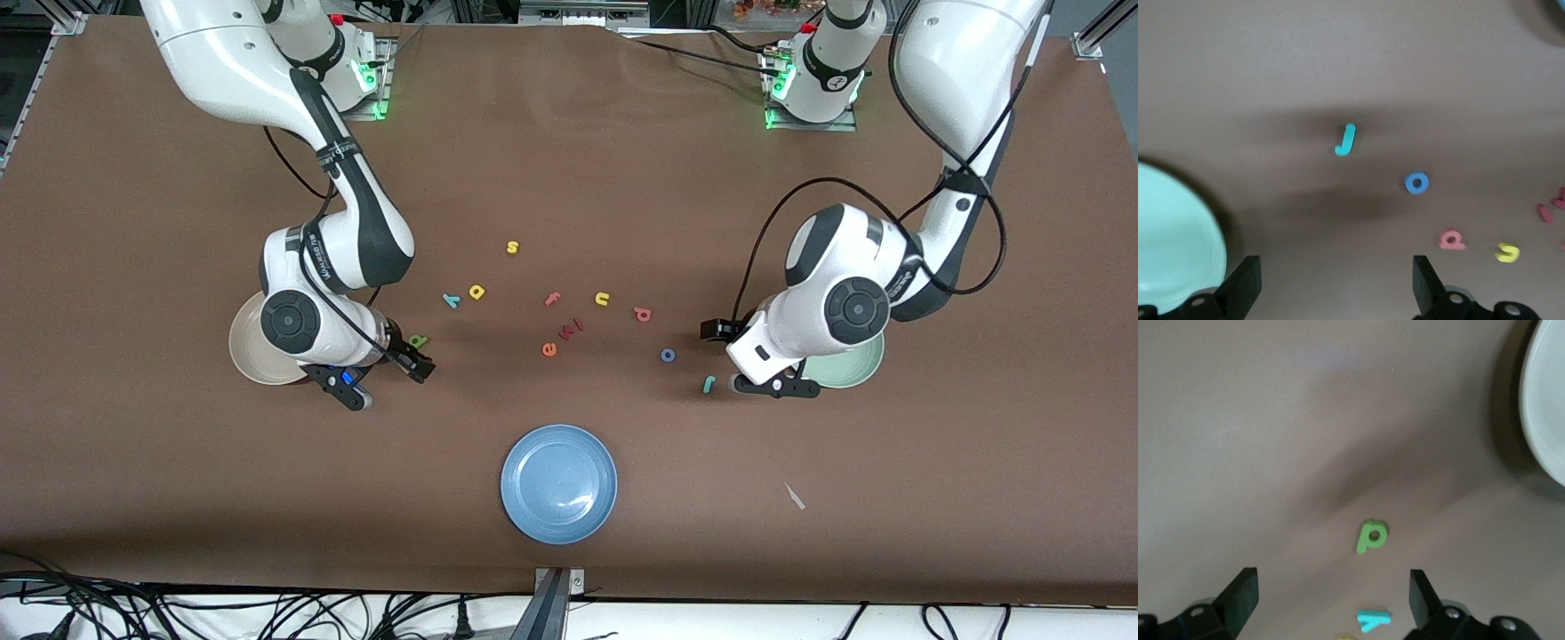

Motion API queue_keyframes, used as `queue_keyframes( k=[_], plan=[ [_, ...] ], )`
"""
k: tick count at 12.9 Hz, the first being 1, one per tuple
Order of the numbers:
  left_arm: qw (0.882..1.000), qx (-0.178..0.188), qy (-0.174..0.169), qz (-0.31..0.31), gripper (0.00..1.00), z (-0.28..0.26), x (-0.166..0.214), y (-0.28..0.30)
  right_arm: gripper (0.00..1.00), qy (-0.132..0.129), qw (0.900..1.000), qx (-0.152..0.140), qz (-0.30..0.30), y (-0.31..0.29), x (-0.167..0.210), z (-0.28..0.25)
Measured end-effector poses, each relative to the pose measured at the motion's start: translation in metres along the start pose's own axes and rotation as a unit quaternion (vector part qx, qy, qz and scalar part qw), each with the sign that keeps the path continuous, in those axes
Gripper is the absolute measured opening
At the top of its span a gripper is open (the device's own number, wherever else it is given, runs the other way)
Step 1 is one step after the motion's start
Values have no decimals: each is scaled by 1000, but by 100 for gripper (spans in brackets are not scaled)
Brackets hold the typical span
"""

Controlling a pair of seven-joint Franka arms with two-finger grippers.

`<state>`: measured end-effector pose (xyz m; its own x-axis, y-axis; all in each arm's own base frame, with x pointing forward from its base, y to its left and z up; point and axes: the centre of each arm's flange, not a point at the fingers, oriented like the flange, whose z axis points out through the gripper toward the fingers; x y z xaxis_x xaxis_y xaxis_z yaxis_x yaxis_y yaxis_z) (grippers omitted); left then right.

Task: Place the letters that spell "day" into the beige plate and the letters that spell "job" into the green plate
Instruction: 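Reach the right gripper to green p while the left gripper reaches cyan J, then grasp green p with the right gripper while the left gripper grasps cyan J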

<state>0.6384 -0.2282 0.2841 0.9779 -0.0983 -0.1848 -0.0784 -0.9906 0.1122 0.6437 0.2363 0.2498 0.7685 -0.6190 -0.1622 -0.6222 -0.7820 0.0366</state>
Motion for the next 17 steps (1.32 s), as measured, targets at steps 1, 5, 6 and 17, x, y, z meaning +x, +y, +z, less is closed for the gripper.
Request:
queue_keyframes(
  k=[1,5,6,17],
  plan=[
    [1000,5,6,13,100,9,3,5,100,7,1000,7,5,3,0,8],
    [998,12,34,41,95,54,14,23,100,26,999,25,27,21,-8,39],
    [998,17,40,47,89,63,17,22,100,27,999,25,30,23,-10,44],
    [992,11,82,90,36,100,33,18,88,47,998,38,19,28,-37,75]
  ],
)
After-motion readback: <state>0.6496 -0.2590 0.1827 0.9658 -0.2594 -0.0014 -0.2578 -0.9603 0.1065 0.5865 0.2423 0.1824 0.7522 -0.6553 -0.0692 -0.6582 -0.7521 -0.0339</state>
